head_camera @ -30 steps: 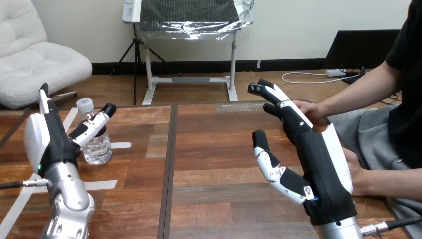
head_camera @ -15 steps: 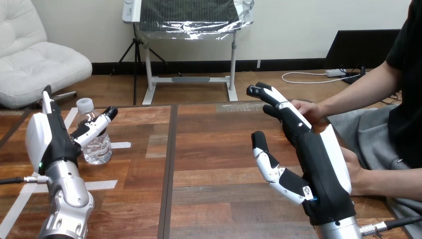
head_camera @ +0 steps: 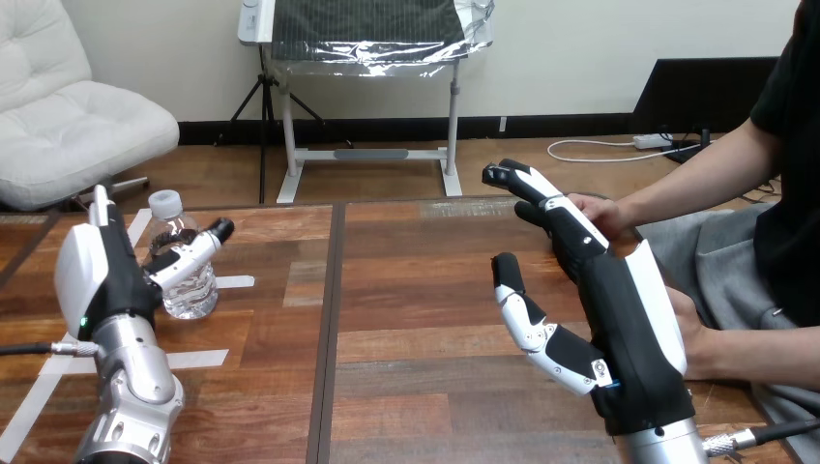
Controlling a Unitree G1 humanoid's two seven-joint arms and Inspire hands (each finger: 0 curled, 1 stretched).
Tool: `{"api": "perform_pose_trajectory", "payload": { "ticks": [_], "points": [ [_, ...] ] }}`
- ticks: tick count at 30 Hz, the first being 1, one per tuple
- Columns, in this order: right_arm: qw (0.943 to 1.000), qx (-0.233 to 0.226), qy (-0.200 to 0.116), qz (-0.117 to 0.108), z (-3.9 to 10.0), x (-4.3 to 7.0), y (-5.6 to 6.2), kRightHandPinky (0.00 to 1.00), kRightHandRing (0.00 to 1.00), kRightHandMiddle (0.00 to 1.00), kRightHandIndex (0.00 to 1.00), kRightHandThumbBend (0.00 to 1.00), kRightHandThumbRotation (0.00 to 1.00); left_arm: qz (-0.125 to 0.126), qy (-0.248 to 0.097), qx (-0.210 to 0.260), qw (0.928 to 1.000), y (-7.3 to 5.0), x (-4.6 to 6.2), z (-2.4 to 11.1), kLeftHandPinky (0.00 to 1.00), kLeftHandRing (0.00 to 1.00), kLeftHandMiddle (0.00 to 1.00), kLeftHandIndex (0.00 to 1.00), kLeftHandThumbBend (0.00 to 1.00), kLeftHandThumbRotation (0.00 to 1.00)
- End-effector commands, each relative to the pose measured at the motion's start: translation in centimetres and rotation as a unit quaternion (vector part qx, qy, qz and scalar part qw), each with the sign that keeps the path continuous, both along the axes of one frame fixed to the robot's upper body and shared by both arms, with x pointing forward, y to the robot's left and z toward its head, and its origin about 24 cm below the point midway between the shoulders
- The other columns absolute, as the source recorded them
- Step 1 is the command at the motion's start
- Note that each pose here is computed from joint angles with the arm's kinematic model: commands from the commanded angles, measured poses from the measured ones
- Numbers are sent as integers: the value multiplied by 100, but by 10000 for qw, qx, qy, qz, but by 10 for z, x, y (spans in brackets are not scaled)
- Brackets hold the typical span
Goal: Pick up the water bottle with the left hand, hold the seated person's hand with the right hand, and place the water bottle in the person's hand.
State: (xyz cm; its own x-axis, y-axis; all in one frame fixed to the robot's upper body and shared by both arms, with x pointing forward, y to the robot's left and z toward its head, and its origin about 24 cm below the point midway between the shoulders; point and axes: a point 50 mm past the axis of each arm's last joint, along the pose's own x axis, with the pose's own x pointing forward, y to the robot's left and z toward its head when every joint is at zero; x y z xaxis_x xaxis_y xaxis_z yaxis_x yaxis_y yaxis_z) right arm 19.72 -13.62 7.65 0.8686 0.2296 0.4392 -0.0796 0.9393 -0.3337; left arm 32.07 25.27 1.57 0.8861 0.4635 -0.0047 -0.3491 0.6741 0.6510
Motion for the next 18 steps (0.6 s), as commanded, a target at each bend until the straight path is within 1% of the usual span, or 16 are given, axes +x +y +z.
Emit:
{"api": "perform_pose_trajectory", "payload": {
  "ticks": [1,11,18],
  "points": [
    [9992,-4,-401,67,14,10,-1,89,91,92,83,14,0,-188,-340,449,9982,-1,22,31,86,93,95,95,92,51],
    [9991,-28,-406,74,14,10,-1,89,92,91,84,15,0,-273,-230,759,9965,-4,25,32,85,91,93,92,93,52],
    [9992,-45,-398,77,14,10,-2,89,91,91,83,15,0,-336,-275,936,9947,-8,27,33,85,91,92,90,92,51]
  ]
}}
